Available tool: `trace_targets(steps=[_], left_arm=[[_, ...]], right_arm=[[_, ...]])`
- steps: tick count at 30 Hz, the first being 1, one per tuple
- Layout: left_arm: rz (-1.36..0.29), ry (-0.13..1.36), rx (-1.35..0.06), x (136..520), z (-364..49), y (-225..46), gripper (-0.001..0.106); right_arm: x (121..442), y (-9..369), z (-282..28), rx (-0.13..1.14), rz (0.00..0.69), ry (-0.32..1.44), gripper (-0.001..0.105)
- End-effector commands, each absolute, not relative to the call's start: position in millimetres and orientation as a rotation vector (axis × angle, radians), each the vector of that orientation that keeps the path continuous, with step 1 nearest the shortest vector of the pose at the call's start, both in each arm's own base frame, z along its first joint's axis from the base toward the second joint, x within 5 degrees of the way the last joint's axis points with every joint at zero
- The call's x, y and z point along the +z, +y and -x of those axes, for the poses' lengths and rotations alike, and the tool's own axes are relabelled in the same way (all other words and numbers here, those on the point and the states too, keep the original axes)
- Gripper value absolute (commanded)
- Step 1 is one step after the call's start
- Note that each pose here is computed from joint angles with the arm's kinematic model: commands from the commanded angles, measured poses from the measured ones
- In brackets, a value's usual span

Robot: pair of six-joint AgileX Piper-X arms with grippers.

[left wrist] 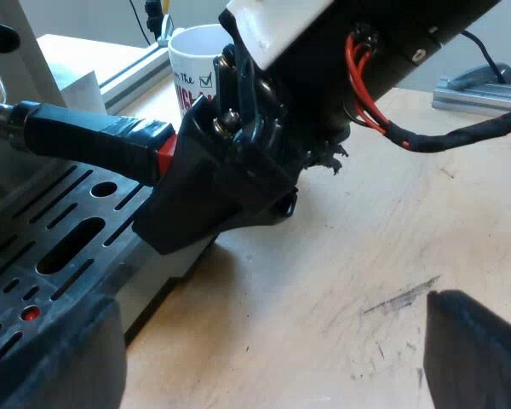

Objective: Grind coffee beans and then tamp

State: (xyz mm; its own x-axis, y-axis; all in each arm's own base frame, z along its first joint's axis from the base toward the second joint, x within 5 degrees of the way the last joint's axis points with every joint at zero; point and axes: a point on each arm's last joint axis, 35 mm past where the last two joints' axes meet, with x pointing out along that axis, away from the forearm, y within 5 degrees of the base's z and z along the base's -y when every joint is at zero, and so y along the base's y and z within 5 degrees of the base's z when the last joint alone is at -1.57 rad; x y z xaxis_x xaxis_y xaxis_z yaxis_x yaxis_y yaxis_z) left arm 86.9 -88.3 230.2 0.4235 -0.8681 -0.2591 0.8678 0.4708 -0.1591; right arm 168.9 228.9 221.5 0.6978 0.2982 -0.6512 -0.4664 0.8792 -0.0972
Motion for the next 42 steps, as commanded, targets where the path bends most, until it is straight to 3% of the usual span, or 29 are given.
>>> trace_targets(steps=[1,4,11,12,14,29,42], left_arm=[[0.006,0.304,-1.101,233,-86,-89,0.073],[0.006,0.304,-1.101,233,-86,-89,0.073],[0.006,0.304,-1.101,233,-86,-89,0.073],[0.006,0.304,-1.101,233,-86,-89,0.073],[0.006,0.304,-1.101,233,-86,-89,0.073],[0.006,0.304,-1.101,233,-86,-89,0.073],[0.006,0.304,-1.101,233,-86,-89,0.073]], right_arm=[[221,228,-170,0.433,0.262,0.681,0.052],[221,228,-170,0.437,0.271,0.677,0.039],[221,228,-170,0.441,0.280,0.675,0.028],[221,228,-170,0.441,0.280,0.675,0.023],[221,228,-170,0.443,0.281,0.675,0.000],[223,230,-168,0.449,0.268,0.669,0.000],[224,243,-144,0.418,0.266,0.622,0.000]])
